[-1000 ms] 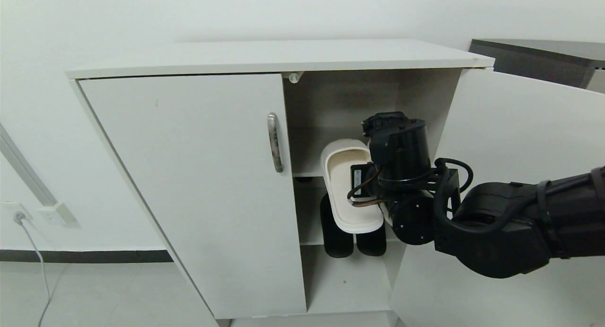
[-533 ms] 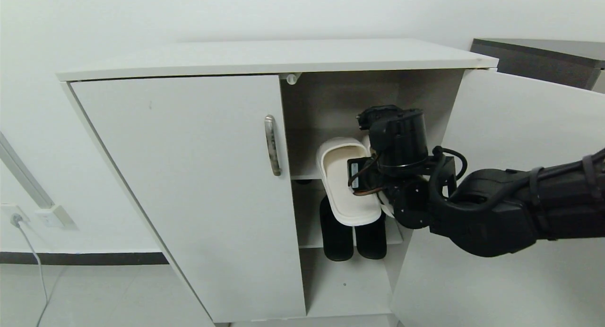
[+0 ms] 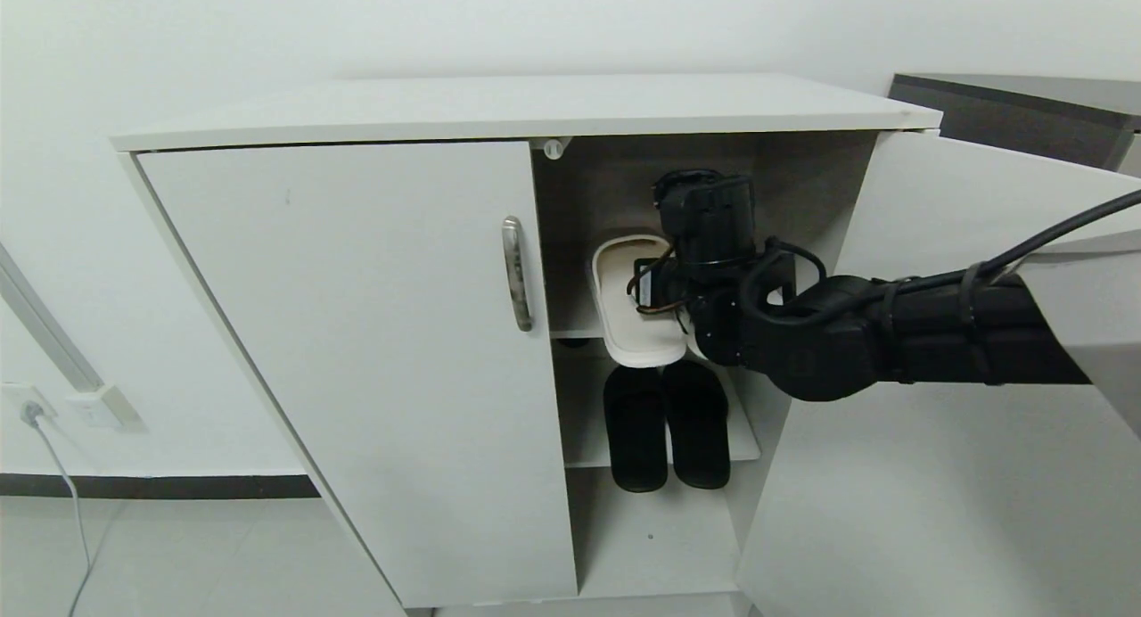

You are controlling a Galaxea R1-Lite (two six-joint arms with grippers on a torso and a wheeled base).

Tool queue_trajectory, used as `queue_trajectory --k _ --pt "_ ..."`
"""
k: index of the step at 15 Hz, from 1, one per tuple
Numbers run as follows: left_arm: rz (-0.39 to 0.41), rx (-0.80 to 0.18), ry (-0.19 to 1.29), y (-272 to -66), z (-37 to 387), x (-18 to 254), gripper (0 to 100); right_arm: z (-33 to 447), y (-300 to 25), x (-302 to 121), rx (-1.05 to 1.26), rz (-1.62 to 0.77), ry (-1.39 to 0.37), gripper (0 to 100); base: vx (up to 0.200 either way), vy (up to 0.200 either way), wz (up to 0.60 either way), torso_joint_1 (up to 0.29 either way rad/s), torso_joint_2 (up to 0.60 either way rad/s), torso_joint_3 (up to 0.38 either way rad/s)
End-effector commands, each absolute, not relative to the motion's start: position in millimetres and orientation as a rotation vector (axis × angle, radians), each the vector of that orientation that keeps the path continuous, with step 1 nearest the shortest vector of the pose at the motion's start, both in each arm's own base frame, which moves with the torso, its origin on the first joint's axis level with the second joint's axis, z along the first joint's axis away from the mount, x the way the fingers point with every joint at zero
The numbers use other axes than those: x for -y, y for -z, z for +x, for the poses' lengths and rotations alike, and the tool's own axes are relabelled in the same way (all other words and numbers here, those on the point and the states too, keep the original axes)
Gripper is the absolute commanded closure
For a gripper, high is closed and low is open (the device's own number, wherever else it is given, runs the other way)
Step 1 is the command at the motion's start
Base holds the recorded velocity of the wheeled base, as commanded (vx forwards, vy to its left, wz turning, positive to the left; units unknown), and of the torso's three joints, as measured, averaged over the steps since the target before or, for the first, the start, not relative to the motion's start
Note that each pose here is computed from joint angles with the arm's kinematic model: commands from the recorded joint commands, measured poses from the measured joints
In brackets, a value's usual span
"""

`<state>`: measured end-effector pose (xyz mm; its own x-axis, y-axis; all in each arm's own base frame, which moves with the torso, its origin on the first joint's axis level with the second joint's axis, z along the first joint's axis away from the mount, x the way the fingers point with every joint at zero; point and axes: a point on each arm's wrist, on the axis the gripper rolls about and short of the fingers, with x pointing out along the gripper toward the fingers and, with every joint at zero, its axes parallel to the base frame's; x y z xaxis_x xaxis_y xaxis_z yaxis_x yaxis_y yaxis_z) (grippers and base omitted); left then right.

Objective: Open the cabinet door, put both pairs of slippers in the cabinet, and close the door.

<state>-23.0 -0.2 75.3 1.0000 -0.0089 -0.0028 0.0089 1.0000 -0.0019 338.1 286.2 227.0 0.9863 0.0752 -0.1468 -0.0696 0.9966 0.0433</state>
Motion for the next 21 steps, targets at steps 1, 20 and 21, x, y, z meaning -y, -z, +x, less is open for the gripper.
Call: queue_trajectory --k 1,20,21 --pt "-0.002 -0.005 0.008 -75.3 -22.9 0.2 100 352.0 -216.4 -288.4 -0.156 0.033 -0.054 100 0.000 0.000 0.00 0.000 0.00 0.000" --pt "-0.002 -0.005 0.008 -75.3 -22.9 0.2 100 338.9 -224.8 -281.8 -0.154 0.012 -0.040 0 0.000 0.000 0.00 0.000 0.00 0.000" --pt "-0.002 -0.005 0.008 -75.3 -22.9 0.2 100 327.2 -230.1 -277.5 -0.155 0.011 -0.047 0 0.000 0.000 0.00 0.000 0.00 0.000"
